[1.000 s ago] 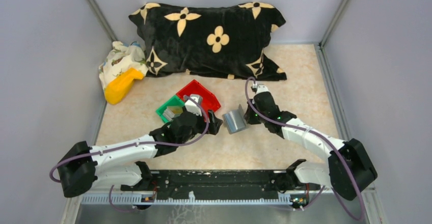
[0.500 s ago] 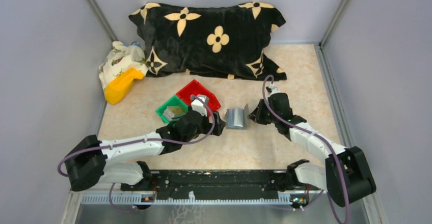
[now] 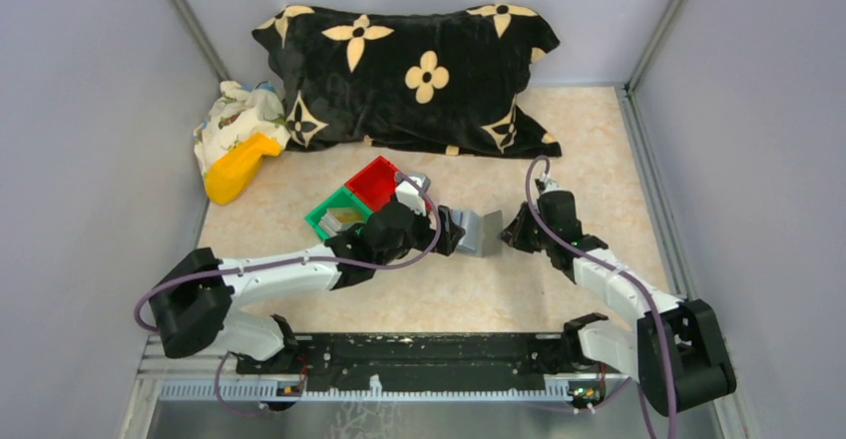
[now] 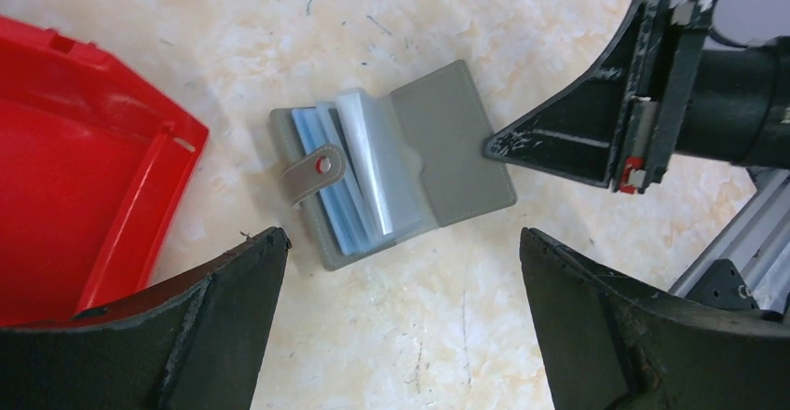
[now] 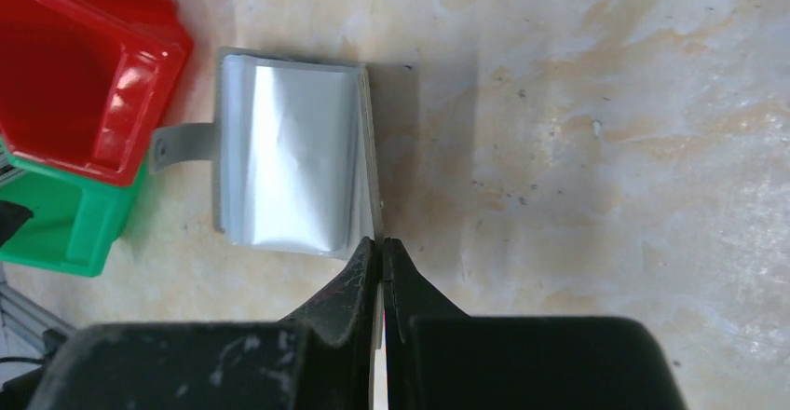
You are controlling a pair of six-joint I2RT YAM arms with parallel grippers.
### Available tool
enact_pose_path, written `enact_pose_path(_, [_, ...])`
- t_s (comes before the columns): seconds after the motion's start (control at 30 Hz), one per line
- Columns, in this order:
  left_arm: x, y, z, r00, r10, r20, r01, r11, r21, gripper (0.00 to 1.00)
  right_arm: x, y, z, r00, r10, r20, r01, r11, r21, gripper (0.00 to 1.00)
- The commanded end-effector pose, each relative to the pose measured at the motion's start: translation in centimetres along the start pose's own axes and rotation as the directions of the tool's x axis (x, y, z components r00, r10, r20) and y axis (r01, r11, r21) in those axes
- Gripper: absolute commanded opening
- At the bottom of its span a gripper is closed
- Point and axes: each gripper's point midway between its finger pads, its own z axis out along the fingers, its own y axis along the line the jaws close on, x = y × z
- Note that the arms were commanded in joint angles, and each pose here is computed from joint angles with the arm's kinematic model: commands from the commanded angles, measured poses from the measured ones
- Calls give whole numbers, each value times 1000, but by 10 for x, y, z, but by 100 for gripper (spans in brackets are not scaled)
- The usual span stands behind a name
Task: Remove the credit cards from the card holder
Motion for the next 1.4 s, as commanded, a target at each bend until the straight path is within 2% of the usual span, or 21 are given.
enact_pose_path(0.0, [-17, -26, 12, 1000, 5, 28, -7, 996, 87, 100, -1, -15, -3, 1000, -2, 30, 0, 998, 64, 0])
enact_pose_path(0.33, [-12, -39, 24, 1000, 2, 4, -2, 991, 137, 100, 7, -37, -3, 999, -20, 41, 13, 989, 145, 0])
enact_pose_path(0.43, [-11, -42, 25, 1000, 0, 0, 0, 988, 151, 100, 7, -41, -3, 999, -37, 40, 30, 986, 162, 6])
enact_pose_path(0.87, [-5, -76, 26, 999, -13, -50, 26, 961, 274, 100, 6, -43, -3, 998, -51, 48, 42, 985, 168, 9])
enact_pose_path(1.37, [36, -62, 54, 991, 11, -132, 20, 973, 231, 100, 11, -43, -1, 998, -46, 44, 39, 988, 151, 6])
